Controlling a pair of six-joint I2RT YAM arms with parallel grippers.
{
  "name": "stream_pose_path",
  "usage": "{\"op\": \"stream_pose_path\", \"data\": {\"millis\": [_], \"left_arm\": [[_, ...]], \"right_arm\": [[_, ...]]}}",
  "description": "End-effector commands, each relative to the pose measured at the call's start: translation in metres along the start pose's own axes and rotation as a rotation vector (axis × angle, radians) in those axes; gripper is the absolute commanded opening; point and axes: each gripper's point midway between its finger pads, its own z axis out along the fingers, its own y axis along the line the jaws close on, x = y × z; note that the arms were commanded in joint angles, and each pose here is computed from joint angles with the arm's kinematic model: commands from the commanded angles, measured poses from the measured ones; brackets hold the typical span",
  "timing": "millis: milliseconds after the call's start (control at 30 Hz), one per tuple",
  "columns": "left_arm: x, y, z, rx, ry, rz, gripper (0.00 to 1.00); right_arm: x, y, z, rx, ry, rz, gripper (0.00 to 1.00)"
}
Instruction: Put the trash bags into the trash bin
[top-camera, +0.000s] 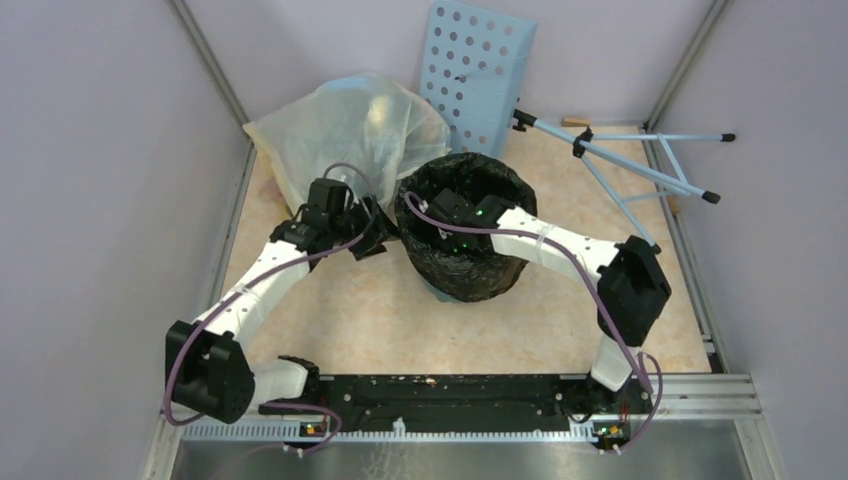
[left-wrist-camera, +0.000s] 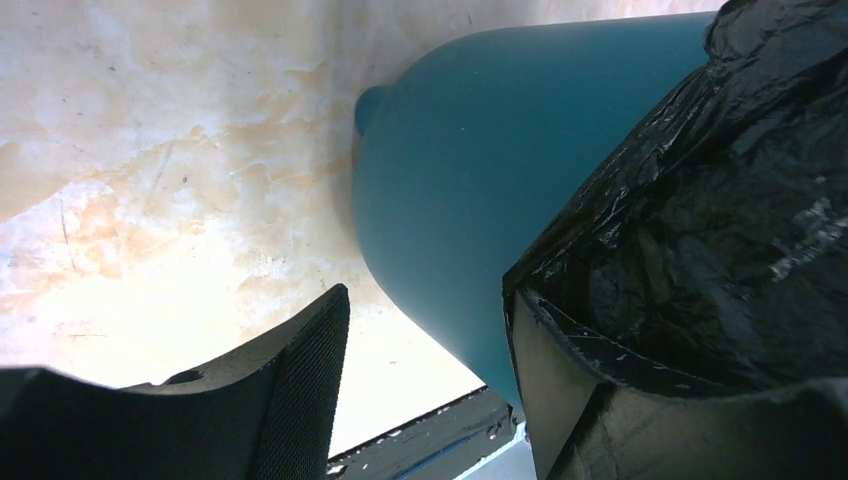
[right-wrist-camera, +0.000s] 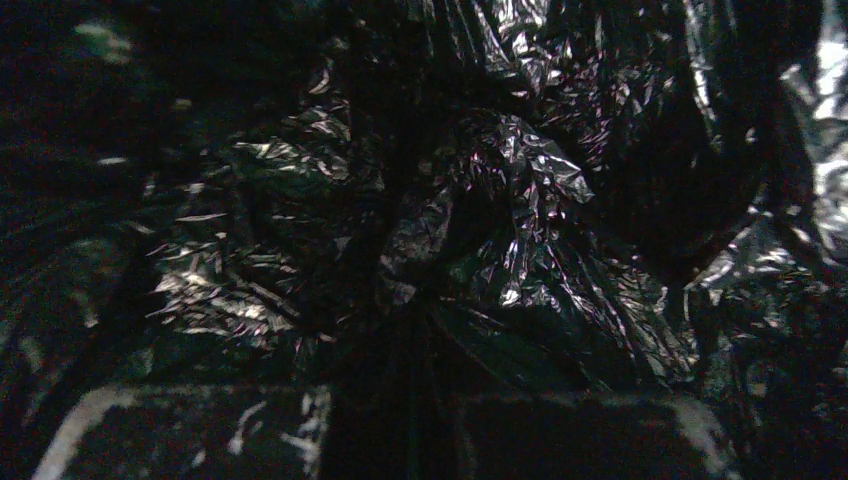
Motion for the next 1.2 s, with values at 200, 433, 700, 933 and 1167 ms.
{"op": "stream_pose_path", "data": {"millis": [200,433,700,933,1167], "left_arm": [[0.014,0.008,0.021,0.044,0.080,0.031,0.64],[0.020,0.012,0.024,0.050,0.098,0.027,0.63],[0.014,-0.004,0.022,0.101,0.087,0.017,0.61],[0.005,-0.015,0.014,0.107,0.062,0.023,0.61],[-0.001,-0.015,0.000,0.089,0.009,0.044,0.62]], "right_arm": [[0.008,0.006,0.029,-0.111,0.075,0.174,0.00],[0.027,0.003,0.055,-0.132,0.169,0.190,0.00],[0.044,0.007,0.082,-0.155,0.248,0.221,0.00],[0.041,0.005,0.086,-0.134,0.283,0.204,0.00],[-0.003,0.003,0.039,-0.166,0.058,0.198,0.00]]}}
